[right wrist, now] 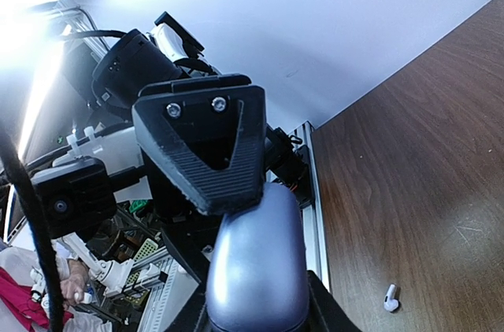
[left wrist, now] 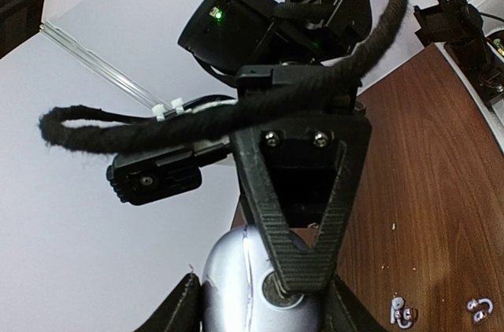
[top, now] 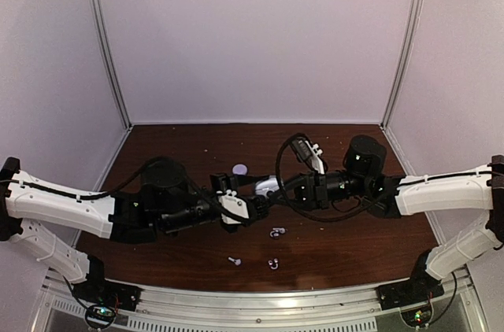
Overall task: Insert the wireless bluetooth earbuds into the charging case
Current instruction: Pass from the left arm to the right
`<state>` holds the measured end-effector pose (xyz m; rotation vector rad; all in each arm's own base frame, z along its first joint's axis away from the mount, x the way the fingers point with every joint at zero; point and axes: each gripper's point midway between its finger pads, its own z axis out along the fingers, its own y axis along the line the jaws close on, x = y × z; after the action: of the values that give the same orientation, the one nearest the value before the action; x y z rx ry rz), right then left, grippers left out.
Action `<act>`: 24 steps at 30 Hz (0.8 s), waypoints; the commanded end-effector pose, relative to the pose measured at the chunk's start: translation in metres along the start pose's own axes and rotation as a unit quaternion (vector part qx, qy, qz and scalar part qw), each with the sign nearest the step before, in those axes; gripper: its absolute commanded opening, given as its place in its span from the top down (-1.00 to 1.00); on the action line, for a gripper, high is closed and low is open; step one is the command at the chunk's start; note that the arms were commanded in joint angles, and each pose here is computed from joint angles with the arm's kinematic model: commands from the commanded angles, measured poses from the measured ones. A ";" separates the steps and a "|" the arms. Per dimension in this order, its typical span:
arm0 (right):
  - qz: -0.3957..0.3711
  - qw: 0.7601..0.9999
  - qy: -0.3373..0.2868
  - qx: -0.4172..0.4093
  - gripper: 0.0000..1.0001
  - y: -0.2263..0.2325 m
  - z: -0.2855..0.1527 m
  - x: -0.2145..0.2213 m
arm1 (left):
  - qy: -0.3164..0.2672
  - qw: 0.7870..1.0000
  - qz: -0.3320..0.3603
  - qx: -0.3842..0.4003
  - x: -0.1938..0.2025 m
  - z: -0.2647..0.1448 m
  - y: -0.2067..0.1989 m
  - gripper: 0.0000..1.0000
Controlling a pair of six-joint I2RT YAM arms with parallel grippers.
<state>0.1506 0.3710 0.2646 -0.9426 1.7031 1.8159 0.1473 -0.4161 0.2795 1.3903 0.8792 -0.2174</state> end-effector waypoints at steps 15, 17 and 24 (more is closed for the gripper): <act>-0.013 0.998 -0.054 -0.026 0.33 0.010 -0.004 -0.019 | -0.005 0.999 -0.015 -0.044 0.000 0.006 0.016 0.30; -0.013 0.998 -0.055 -0.026 0.38 0.010 -0.003 -0.019 | -0.005 0.999 -0.014 -0.044 0.000 0.006 0.016 0.30; -0.011 0.998 -0.060 -0.028 0.26 0.010 -0.004 -0.019 | -0.004 0.999 -0.013 -0.040 0.001 0.007 0.013 0.30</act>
<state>0.1573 0.3699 0.2750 -0.8517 1.6490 1.8641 0.1536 -0.4176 0.2890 1.3261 0.8804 -0.2068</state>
